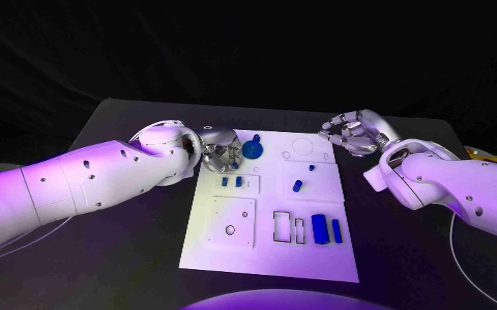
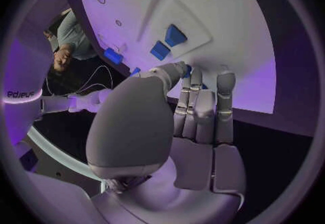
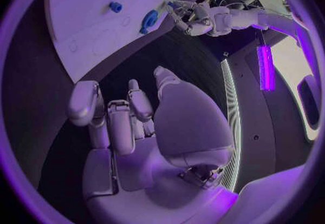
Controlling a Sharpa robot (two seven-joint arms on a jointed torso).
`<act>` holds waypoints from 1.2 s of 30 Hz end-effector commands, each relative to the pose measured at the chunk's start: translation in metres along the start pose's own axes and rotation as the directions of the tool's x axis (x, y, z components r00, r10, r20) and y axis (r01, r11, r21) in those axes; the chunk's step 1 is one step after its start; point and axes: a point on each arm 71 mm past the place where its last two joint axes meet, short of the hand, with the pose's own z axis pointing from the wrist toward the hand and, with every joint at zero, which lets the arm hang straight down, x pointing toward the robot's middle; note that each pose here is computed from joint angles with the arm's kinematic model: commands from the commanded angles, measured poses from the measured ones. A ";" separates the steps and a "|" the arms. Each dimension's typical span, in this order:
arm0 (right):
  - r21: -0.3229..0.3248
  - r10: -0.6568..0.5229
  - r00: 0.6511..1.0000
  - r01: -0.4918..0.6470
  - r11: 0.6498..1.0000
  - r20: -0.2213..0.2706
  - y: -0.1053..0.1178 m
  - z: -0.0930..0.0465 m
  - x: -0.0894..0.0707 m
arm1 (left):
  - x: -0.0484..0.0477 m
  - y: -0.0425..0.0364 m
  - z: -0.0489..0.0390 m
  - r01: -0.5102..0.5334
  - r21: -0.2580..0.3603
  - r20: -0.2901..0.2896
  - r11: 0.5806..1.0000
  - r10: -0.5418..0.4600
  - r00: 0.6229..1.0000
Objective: Assemble the parts on the task board
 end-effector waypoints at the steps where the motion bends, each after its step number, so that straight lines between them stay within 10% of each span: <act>1: -0.012 -0.008 1.000 0.007 1.000 -0.004 0.001 0.000 0.001 | 0.0038 0.0013 -0.0001 -0.008 -0.009 -0.033 1.000 0.008 0.999; 25: -0.009 -0.012 1.000 0.012 1.000 -0.009 0.000 -0.001 0.000 | 0.0010 0.0057 -0.0029 -0.002 -0.028 0.004 1.000 0.002 1.000; 36: -0.035 -0.107 0.984 0.103 0.994 -0.140 -0.005 0.000 0.004 | -0.0164 0.0203 -0.0162 0.106 -0.030 0.138 0.994 -0.101 0.985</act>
